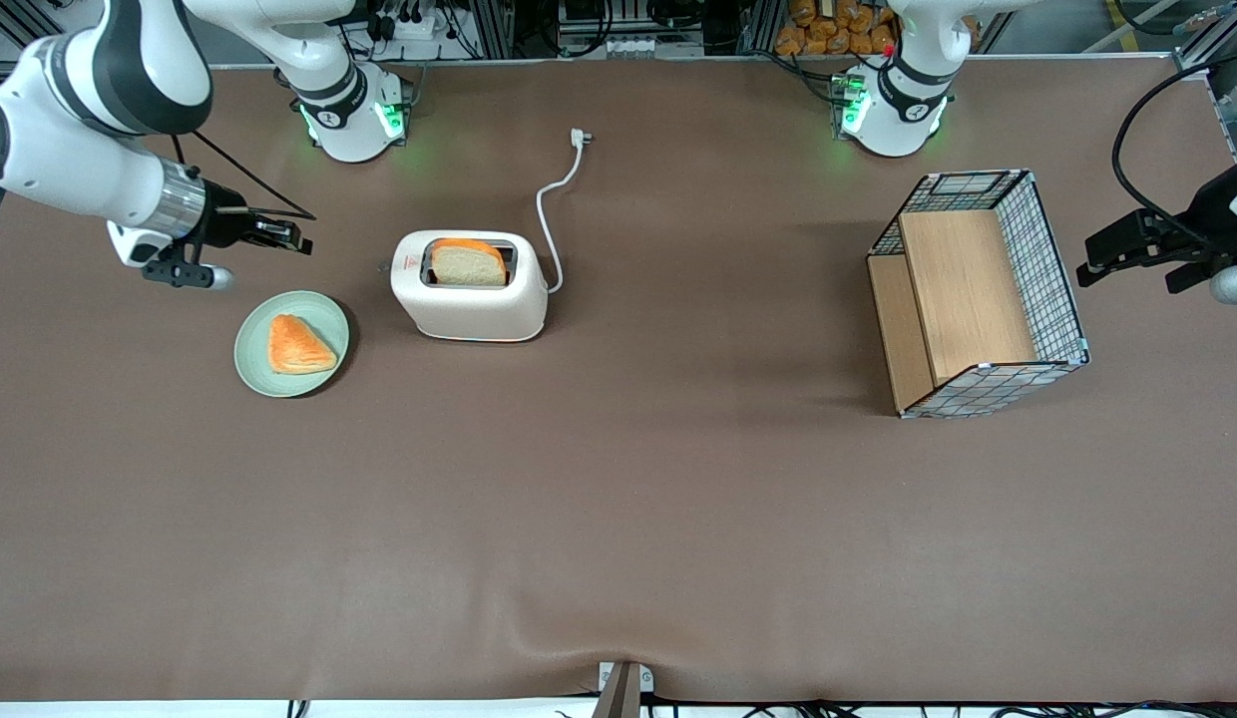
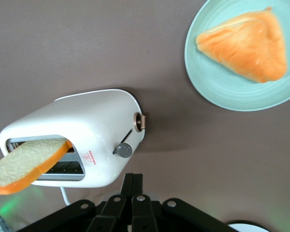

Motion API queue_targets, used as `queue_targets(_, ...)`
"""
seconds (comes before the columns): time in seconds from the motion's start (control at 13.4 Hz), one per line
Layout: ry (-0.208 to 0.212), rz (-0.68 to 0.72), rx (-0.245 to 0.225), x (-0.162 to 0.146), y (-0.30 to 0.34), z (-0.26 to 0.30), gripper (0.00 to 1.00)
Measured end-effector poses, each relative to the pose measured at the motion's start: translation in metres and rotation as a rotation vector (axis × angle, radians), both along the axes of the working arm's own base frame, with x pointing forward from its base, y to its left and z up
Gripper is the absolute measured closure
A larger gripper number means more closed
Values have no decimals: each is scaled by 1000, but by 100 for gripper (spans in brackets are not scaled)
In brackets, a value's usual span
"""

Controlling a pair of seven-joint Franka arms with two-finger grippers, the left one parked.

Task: Press toaster button with right arm
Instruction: 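Move the right gripper toward the toaster's side lever beside the plate, then lower the right gripper onto the toaster's side lever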

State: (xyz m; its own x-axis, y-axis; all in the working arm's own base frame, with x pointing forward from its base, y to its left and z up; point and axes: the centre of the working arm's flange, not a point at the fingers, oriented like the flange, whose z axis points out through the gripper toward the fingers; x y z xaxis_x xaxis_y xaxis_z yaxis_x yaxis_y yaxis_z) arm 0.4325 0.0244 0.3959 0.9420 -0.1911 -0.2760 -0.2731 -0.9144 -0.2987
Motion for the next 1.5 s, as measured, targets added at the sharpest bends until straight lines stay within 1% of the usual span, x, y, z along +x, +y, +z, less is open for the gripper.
queue_targets(0.15, -7, -12, 7, -4, 5, -12, 99)
queue_targets(0.37, -22, -18, -4, -13, 14, -36, 99)
queue_targets(0.67, -18, -22, 0, -23, 26, -56, 99)
queue_targets(0.9, -33, -14, -7, -25, 42, -71, 99)
queue_targets(1.05, -31, -5, -9, -29, 52, -82, 99)
queue_targets(1.5, -34, -14, -9, -30, 58, -90, 99)
